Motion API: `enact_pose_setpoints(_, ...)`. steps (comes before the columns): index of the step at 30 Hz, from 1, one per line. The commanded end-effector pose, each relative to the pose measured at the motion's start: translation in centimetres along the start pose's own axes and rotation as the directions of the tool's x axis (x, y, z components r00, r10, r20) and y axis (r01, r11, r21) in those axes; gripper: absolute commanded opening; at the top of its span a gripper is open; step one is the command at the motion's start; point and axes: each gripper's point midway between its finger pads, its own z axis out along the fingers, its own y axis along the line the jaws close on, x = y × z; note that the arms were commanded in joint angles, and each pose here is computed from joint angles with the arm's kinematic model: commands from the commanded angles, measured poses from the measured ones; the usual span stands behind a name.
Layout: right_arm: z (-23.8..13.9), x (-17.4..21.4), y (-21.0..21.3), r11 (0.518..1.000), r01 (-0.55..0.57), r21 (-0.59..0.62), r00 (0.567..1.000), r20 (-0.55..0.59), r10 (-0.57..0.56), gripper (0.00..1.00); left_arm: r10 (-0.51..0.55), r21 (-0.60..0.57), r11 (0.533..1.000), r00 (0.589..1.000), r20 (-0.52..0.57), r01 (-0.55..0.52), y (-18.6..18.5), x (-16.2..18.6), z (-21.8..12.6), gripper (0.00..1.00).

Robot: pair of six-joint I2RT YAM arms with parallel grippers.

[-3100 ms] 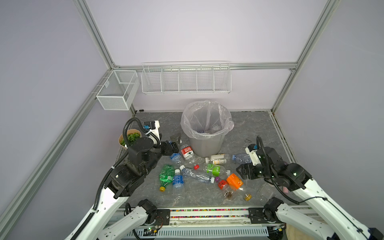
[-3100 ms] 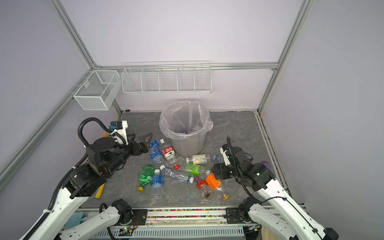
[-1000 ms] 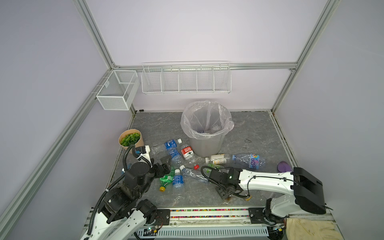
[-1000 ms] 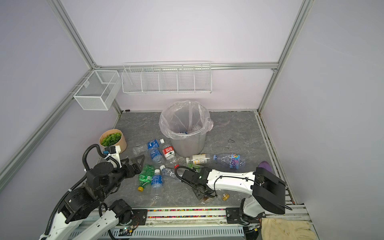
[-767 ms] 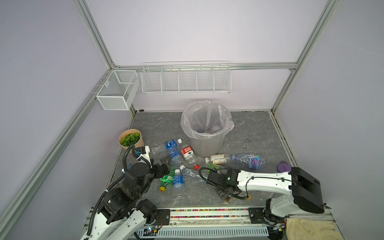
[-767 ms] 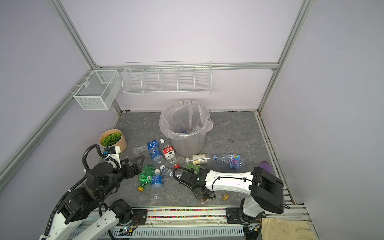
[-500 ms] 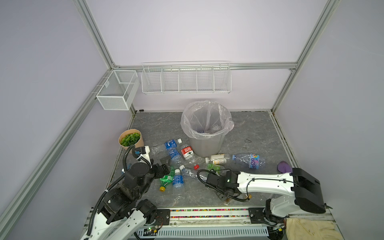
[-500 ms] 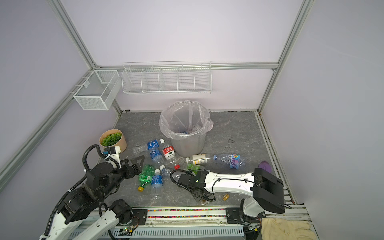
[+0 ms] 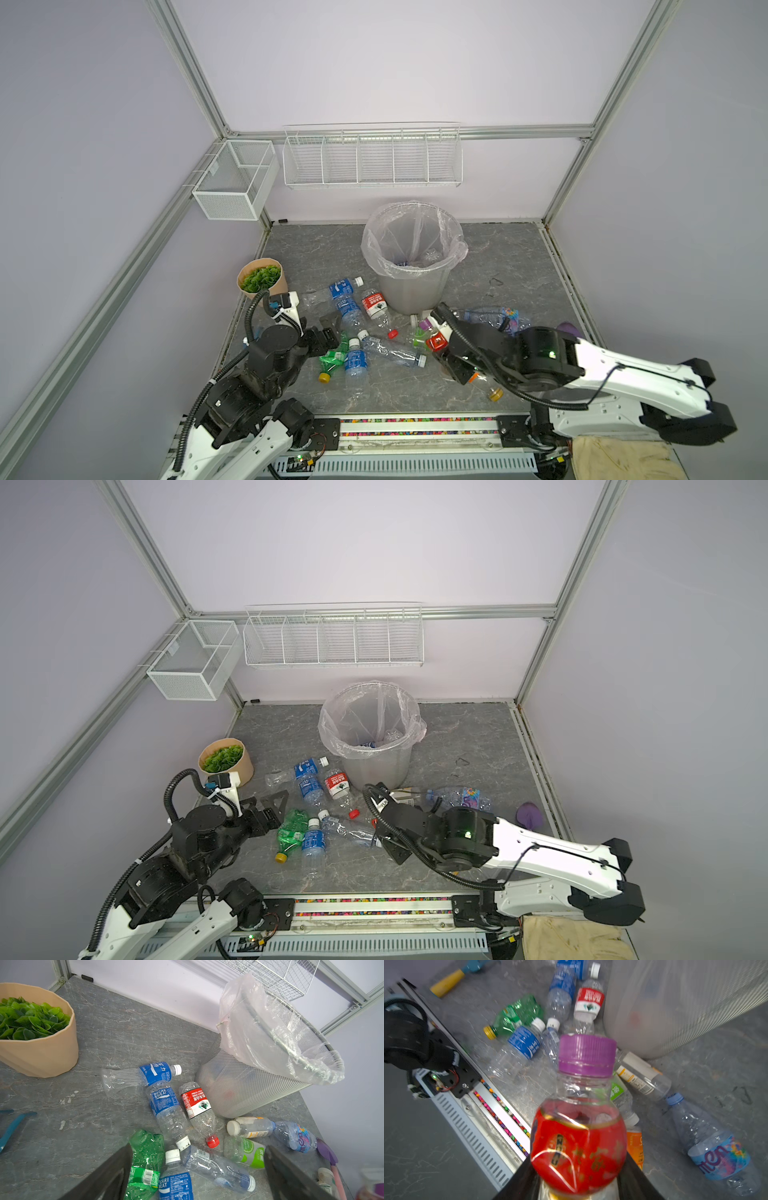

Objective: Throw the plastic bottles in the bin
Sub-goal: 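Lift the red purple-cap bottle with the right gripper toward the bin, then move the red bottle over the bin and open the right gripper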

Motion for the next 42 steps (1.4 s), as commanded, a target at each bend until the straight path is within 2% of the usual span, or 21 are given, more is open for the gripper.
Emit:
enact_pose_setpoints(1,-3.7,-3.4,-2.2,0.997,0.042,0.065,0.986,0.161,-0.052,0.43,-0.005,-0.008,1.0,1.0,0.025,0.005,-0.1,-1.0,-0.5,0.98)
enact_pose_setpoints(7,-9.9,-8.5,-4.4,0.997,-0.004,0.074,0.895,0.446,-0.029,0.45,-0.008,0.004,1.0,1.0,0.027,0.007,-0.4,-1.1,-0.5,0.98)
enact_pose_setpoints(11,-12.7,-10.6,-6.4,0.993,-0.043,0.113,0.838,0.545,-0.026,0.47,-0.004,0.007,1.0,1.0,0.03,0.004,-0.6,-1.3,-0.4,0.98)
enact_pose_setpoints(15,-14.0,-12.5,-7.9,0.986,-0.083,0.144,0.812,0.583,-0.017,0.48,-0.005,0.012,1.0,1.0,0.029,0.004,-0.8,-1.4,-0.2,0.98)
enact_pose_setpoints(20,-13.4,-14.6,-8.6,0.981,-0.092,0.17,0.811,0.585,-0.026,0.48,-0.008,0.018,1.0,1.0,0.03,0.007,-0.9,-1.4,-0.1,0.98)
enact_pose_setpoints(34,-9.6,-20.8,-8.9,0.987,-0.103,0.125,0.826,0.563,0.015,0.48,0.004,0.01,1.0,0.999,0.038,-0.004,-0.7,-1.4,-0.2,0.98)
enact_pose_setpoints(39,-7.4,-22.3,-9.2,0.988,-0.113,0.101,0.838,0.545,0.04,0.48,0.007,0.007,1.0,0.999,0.045,-0.007,-0.4,-1.4,-0.4,0.98)
enact_pose_setpoints(42,-4.8,-23.0,-9.8,0.988,-0.132,0.078,0.86,0.504,0.075,0.47,0.006,0.008,1.0,0.999,0.049,-0.006,-0.4,-1.5,-0.6,0.98)
